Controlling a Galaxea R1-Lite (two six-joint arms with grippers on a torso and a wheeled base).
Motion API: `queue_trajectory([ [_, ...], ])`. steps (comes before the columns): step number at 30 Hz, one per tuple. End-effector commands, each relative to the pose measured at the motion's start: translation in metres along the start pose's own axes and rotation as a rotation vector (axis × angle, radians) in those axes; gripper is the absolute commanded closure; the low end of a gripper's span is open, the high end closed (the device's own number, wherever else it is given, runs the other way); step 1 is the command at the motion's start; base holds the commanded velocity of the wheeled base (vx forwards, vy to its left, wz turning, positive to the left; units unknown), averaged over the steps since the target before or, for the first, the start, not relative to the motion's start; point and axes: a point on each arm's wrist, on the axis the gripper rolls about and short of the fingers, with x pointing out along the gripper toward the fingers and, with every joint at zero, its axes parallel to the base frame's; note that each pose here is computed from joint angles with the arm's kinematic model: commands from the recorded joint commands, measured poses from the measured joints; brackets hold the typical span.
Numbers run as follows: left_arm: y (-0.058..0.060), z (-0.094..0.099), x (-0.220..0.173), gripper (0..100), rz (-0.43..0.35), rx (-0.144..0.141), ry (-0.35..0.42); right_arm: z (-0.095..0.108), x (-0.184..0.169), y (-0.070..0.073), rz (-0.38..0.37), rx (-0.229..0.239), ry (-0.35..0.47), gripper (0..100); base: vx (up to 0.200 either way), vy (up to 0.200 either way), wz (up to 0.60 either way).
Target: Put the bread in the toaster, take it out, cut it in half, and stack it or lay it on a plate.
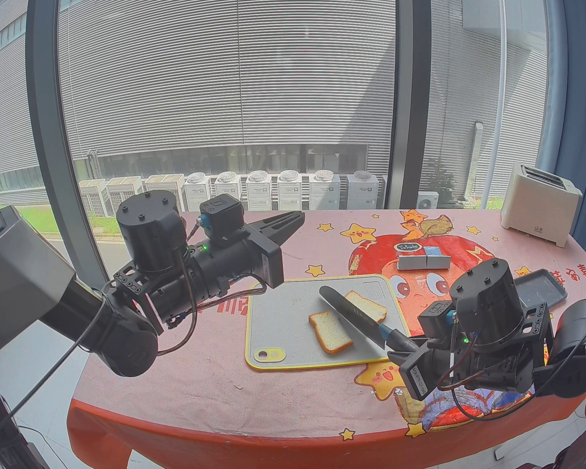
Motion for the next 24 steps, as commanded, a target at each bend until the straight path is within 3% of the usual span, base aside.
queue_trajectory([
  [1, 0.002, 0.012, -0.012, 100, 0.015, 0.011, -0.031, 0.000, 0.000, 0.000, 0.004, -0.001, -0.002, 100, 0.000, 0.000, 0.00],
  [9, 0.016, 0.027, -0.030, 100, 0.071, 0.043, -0.091, 0.001, -0.002, 0.002, 0.012, -0.004, -0.011, 100, 0.000, 0.000, 0.00],
  [15, 0.016, 0.040, -0.059, 100, 0.103, 0.055, -0.100, 0.008, -0.003, 0.001, 0.008, 0.019, -0.093, 100, 0.000, 0.000, 0.00],
  [18, 0.009, 0.046, -0.079, 100, 0.111, 0.057, -0.100, 0.008, -0.004, 0.001, 0.009, 0.022, -0.106, 100, 0.000, 0.000, 0.00],
  [24, 0.007, 0.035, -0.122, 100, 0.194, 0.050, -0.035, 0.007, -0.011, 0.001, 0.017, 0.025, -0.134, 100, 0.000, 0.000, 0.00],
])
